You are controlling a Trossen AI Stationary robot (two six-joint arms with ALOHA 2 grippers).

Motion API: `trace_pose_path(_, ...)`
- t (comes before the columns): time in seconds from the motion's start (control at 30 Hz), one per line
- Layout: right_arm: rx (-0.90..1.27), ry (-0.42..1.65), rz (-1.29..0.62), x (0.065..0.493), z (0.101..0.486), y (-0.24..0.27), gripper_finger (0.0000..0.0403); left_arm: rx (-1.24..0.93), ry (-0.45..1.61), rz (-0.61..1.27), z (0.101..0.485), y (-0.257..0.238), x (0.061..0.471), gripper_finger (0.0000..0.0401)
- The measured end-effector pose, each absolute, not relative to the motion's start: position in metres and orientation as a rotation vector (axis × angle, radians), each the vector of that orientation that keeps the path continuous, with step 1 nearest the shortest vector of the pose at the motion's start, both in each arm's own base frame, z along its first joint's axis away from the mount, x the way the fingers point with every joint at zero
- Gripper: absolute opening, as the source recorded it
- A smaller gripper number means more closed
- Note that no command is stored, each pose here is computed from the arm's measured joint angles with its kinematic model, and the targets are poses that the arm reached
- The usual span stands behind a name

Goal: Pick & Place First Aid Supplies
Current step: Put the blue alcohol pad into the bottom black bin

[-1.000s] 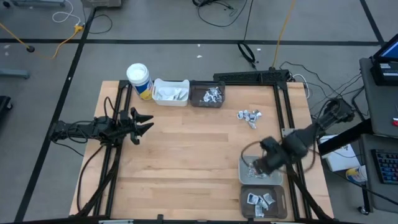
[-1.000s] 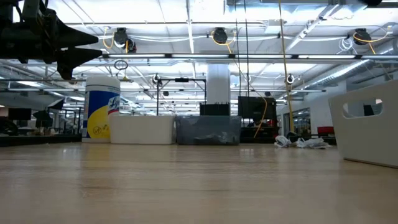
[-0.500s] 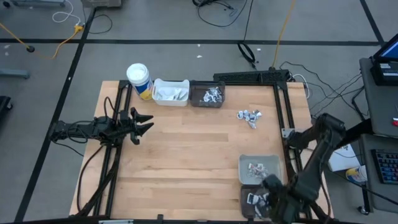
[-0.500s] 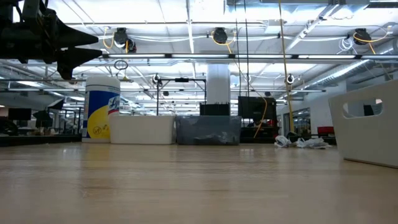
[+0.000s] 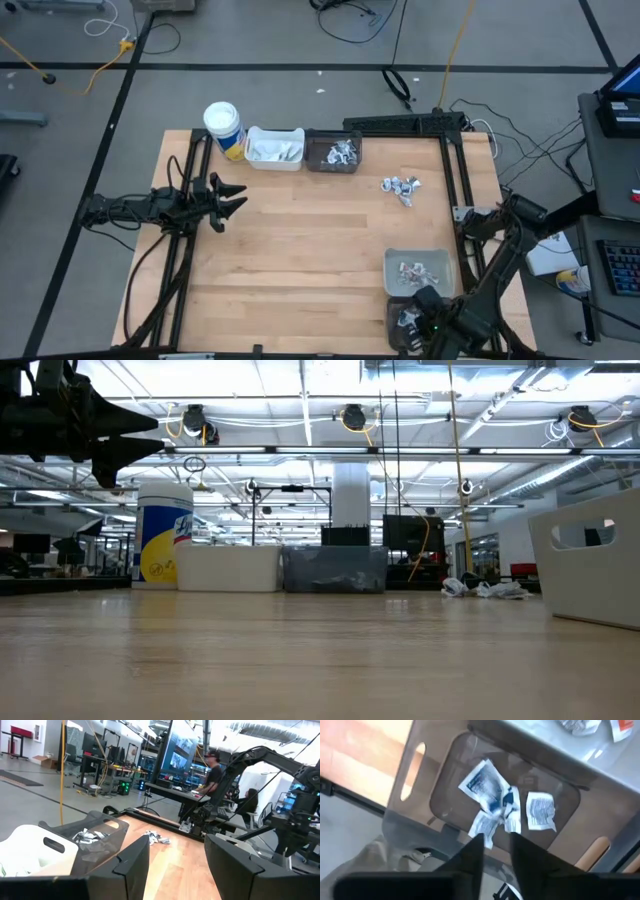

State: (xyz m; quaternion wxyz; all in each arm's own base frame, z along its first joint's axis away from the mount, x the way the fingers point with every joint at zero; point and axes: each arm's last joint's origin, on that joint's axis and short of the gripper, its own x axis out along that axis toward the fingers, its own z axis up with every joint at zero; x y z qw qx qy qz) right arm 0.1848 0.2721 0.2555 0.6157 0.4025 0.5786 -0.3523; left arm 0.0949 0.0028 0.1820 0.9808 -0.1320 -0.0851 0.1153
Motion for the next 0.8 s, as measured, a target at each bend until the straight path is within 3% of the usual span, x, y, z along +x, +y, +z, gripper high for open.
trace_pose_path(0.17,0.905,1.328,-0.825,0.191,0.255,0.265,0.0169,-0.266,-0.171,0.232,0.182,0.003,0.095,0.0196)
trace_pose_path(0.3,0.858,1.303,-0.823,0.204,0.257,0.251,0.0208,-0.266,-0.171,0.232,0.182,0.003,0.095,0.0196)
trace_pose_path(0.6,0.748,1.290,-1.001,0.214,0.298,0.163,0.0208,-0.266,-0.171,0.232,0.182,0.003,0.095,0.0196)
trace_pose_path(0.8,0.785,1.310,-1.024,0.215,0.309,0.089,0.0206,-0.266,-0.171,0.232,0.182,0.003,0.095,0.0196)
